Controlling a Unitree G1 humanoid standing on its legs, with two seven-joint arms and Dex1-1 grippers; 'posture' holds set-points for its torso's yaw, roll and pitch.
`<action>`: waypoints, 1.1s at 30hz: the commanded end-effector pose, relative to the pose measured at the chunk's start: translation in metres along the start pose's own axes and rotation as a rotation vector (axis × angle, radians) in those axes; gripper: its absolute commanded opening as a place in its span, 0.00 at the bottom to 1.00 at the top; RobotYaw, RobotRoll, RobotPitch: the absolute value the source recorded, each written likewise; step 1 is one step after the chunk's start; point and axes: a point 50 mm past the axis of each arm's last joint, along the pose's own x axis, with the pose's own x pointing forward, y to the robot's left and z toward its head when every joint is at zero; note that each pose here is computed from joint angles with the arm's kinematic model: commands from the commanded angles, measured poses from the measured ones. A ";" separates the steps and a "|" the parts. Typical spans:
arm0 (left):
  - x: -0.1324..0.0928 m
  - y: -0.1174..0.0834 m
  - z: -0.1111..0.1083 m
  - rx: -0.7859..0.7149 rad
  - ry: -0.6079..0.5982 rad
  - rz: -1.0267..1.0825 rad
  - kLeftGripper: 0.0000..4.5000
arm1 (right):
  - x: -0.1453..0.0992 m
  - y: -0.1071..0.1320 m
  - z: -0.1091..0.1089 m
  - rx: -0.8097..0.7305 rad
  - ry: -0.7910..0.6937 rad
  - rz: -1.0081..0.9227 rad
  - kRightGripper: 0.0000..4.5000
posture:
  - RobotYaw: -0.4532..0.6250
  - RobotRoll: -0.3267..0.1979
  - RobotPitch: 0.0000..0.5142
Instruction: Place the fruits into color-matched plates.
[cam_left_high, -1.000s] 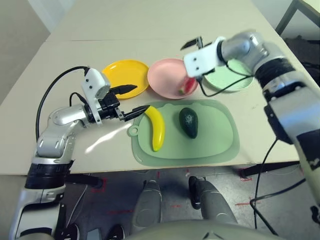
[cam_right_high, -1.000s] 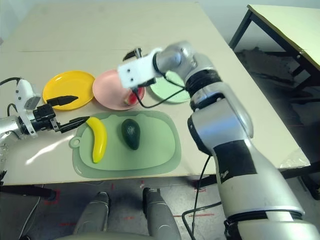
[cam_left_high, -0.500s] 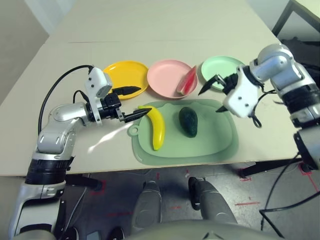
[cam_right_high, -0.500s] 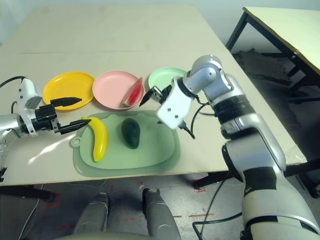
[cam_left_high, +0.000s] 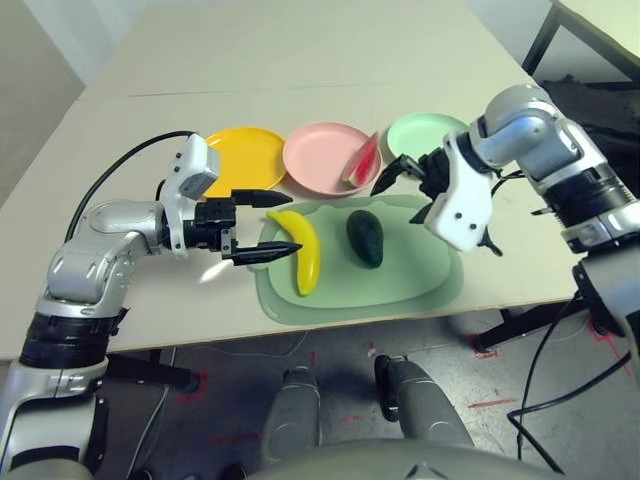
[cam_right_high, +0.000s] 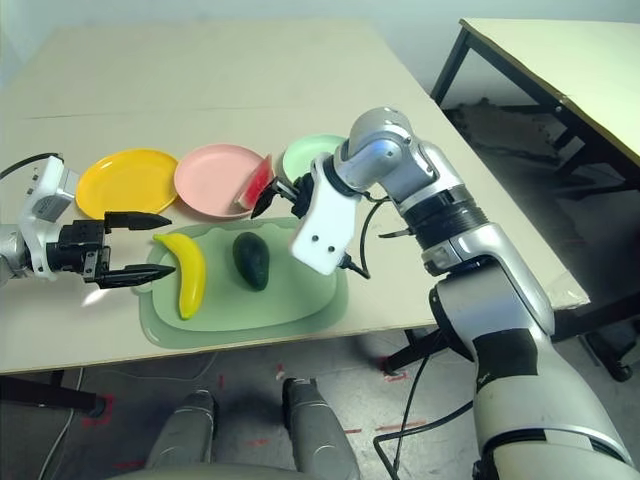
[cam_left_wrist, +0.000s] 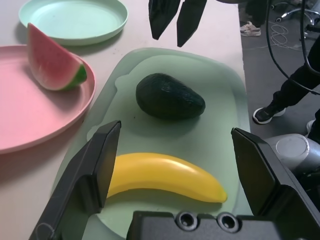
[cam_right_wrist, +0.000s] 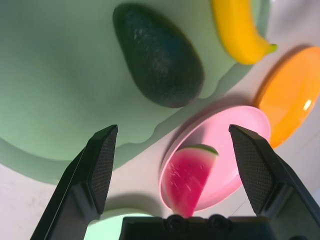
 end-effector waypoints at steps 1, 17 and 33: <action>-0.001 -0.003 0.001 -0.008 0.021 -0.007 1.00 | 0.008 -0.002 0.002 -0.045 -0.005 0.045 0.99 | 0.42 0.62 0.35; -0.009 -0.008 -0.007 -0.045 0.038 0.045 1.00 | 0.029 -0.022 0.022 -0.134 -0.107 0.021 0.99 | 0.46 0.62 0.37; -0.009 -0.008 -0.005 -0.041 0.035 0.042 1.00 | 0.047 -0.022 0.025 -0.159 -0.131 0.060 0.99 | 0.48 0.62 0.38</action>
